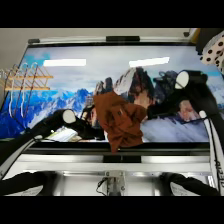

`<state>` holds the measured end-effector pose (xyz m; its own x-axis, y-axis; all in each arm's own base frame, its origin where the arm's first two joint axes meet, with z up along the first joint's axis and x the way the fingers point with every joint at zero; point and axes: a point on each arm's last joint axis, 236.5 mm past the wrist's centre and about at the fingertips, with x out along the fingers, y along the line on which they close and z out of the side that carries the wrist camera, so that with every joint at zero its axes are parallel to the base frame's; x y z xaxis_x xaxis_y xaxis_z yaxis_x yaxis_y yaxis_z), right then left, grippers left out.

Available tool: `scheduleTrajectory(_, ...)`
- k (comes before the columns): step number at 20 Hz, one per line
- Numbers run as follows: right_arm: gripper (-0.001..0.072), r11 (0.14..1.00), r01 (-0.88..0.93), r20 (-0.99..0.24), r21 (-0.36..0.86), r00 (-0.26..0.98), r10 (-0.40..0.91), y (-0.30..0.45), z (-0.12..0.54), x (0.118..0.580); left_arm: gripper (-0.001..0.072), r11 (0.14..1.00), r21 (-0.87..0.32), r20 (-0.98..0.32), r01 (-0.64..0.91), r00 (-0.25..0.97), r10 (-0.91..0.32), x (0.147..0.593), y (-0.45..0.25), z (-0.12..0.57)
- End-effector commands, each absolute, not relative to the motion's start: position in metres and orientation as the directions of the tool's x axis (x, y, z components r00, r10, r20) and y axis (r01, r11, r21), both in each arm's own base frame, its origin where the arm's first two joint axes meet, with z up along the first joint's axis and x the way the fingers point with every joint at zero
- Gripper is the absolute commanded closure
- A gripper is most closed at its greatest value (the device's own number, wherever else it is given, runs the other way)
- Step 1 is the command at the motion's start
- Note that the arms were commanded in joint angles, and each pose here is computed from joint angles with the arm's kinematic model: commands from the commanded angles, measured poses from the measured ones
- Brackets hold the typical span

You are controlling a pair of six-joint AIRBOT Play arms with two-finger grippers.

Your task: Fold the shirts.

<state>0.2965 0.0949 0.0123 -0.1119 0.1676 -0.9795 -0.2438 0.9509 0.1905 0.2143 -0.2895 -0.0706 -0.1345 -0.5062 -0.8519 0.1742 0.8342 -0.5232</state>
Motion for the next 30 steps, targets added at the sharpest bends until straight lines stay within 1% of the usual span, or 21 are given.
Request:
scheduleTrajectory(1,0.0030,0.937,-0.237,-0.958,0.258,-0.189,0.216,0.107,-0.023,0.275,0.0001,0.812,-0.568,-0.823,0.133,-0.089,-0.561,0.203,-0.326,-0.096)
scheduleTrajectory(3,0.0029,0.924,-0.255,-0.949,0.285,-0.213,0.234,0.113,-0.027,0.268,0.0001,0.809,-0.578,-0.816,0.105,-0.084,-0.572,0.202,-0.336,-0.105)
scheduleTrajectory(6,0.0029,0.921,-0.258,-0.950,0.292,-0.193,0.247,0.118,-0.027,0.272,0.0003,0.792,-0.607,-0.795,0.060,-0.051,-0.605,0.209,-0.349,-0.110)
scheduleTrajectory(7,0.0029,0.923,-0.250,-0.950,0.293,-0.185,0.252,0.119,-0.027,0.274,0.0095,0.783,-0.618,-0.786,0.072,-0.057,-0.615,0.207,-0.353,-0.110)
scheduleTrajectory(8,0.0029,0.925,-0.241,-0.951,0.293,-0.173,0.256,0.120,-0.028,0.277,0.0214,0.776,-0.627,-0.779,0.070,-0.060,-0.624,0.205,-0.357,-0.110)
scheduleTrajectory(9,0.0030,0.927,-0.235,-0.952,0.292,-0.161,0.259,0.121,-0.028,0.280,0.0271,0.775,-0.629,-0.777,0.065,-0.053,-0.627,0.207,-0.358,-0.110)
scheduleTrajectory(10,0.0030,0.929,-0.230,-0.954,0.290,-0.146,0.261,0.121,-0.029,0.283,0.0359,0.774,-0.629,-0.777,0.064,-0.043,-0.628,0.209,-0.358,-0.110)
scheduleTrajectory(11,0.0029,0.931,-0.226,-0.956,0.288,-0.130,0.264,0.122,-0.029,0.287,0.0537,0.775,-0.629,-0.777,0.064,-0.037,-0.628,0.211,-0.358,-0.110)
scheduleTrajectory(12,0.0030,0.932,-0.218,-0.956,0.288,-0.120,0.268,0.123,-0.033,0.289,0.0670,0.773,-0.629,-0.777,0.076,-0.037,-0.629,0.211,-0.357,-0.109)
scheduleTrajectory(18,0.0030,0.916,-0.131,-0.921,0.379,-0.149,0.359,0.141,-0.078,0.262,0.0673,0.765,-0.630,-0.775,0.135,-0.052,-0.629,0.212,-0.348,-0.097)
scheduleTrajectory(22,0.0030,0.926,-0.099,-0.929,0.364,-0.113,0.353,0.137,-0.099,0.261,0.0673,0.756,-0.642,-0.764,0.132,-0.028,-0.644,0.220,-0.345,-0.086)
scheduleTrajectory(25,0.0032,0.918,-0.063,-0.918,0.392,-0.080,0.387,0.144,-0.104,0.264,0.0673,0.751,-0.646,-0.760,0.136,-0.022,-0.649,0.221,-0.345,-0.082)
scheduleTrajectory(26,0.0107,0.908,-0.043,-0.908,0.416,-0.080,0.412,0.150,-0.104,0.263,0.0673,0.751,-0.646,-0.760,0.137,-0.021,-0.650,0.221,-0.345,-0.081)
scheduleTrajectory(28,0.0407,0.882,-0.016,-0.879,0.471,-0.092,0.468,0.163,-0.100,0.258,0.0673,0.751,-0.647,-0.759,0.132,-0.016,-0.651,0.224,-0.343,-0.081)
scheduleTrajectory(29,0.0493,0.871,-0.030,-0.870,0.490,-0.091,0.485,0.167,-0.097,0.258,0.0673,0.752,-0.647,-0.759,0.127,-0.010,-0.651,0.227,-0.342,-0.080)
scheduleTrajectory(30,0.0642,0.864,-0.038,-0.863,0.503,-0.083,0.498,0.170,-0.094,0.259,0.0673,0.752,-0.648,-0.757,0.117,0.002,-0.653,0.232,-0.338,-0.079)
